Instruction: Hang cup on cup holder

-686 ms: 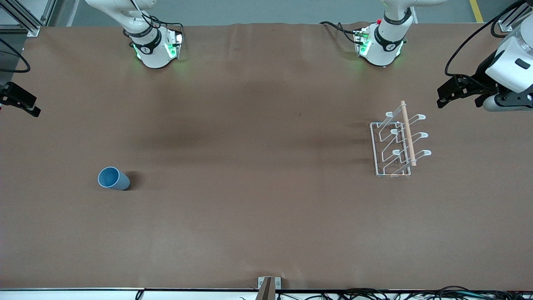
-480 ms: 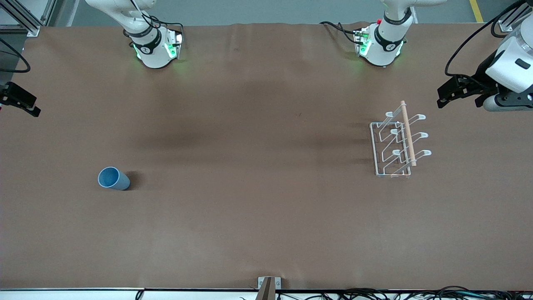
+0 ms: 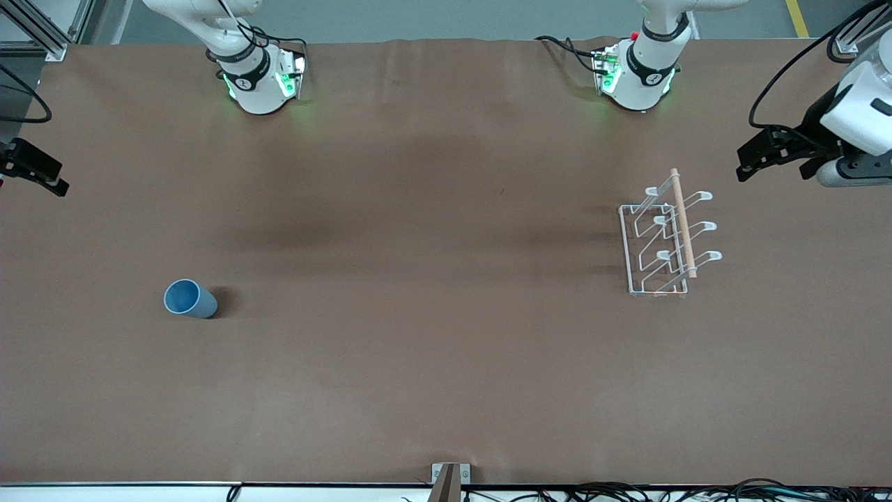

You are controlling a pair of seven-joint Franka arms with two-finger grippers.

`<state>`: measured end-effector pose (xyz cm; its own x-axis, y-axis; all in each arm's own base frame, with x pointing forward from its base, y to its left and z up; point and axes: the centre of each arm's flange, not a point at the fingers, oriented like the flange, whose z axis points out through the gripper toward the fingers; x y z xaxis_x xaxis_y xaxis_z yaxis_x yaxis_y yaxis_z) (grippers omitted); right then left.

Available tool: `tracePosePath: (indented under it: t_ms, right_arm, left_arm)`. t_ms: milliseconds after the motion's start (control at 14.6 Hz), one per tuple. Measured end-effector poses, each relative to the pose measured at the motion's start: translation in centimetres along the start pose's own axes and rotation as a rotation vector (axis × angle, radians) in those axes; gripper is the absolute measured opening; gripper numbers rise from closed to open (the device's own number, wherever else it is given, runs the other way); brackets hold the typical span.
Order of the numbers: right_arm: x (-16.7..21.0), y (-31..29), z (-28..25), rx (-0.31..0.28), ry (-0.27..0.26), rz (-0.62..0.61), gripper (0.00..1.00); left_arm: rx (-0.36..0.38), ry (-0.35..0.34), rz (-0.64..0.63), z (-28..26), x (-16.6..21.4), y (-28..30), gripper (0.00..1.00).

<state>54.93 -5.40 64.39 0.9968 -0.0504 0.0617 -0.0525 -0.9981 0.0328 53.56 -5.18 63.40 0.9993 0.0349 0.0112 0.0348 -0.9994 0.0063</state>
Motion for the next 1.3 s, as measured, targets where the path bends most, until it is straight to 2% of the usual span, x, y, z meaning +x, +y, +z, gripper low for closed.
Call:
tracePosePath:
  t_ms: [206,480,961,1304]
  right_arm:
    - [2.1,-0.1,3.9,-0.002,-0.040,-0.009,1.00]
    - [5.5,0.0,12.5,-0.005,-0.085,-0.027,1.00]
    - [7.6,1.9,27.7,-0.011,-0.068,-0.077,1.00]
    - [5.8,2.3,36.2,-0.010,-0.034,-0.096,1.00]
  left_arm:
    - [0.000,0.001,0.001,0.0,0.0,0.0,1.00]
    - [-0.001,0.002,-0.001,-0.1,0.0,-0.1,1.00]
    - [-0.001,0.003,0.000,-0.2,-0.1,-0.1,1.00]
    - [-0.001,0.002,0.000,-0.1,-0.1,-0.1,1.00]
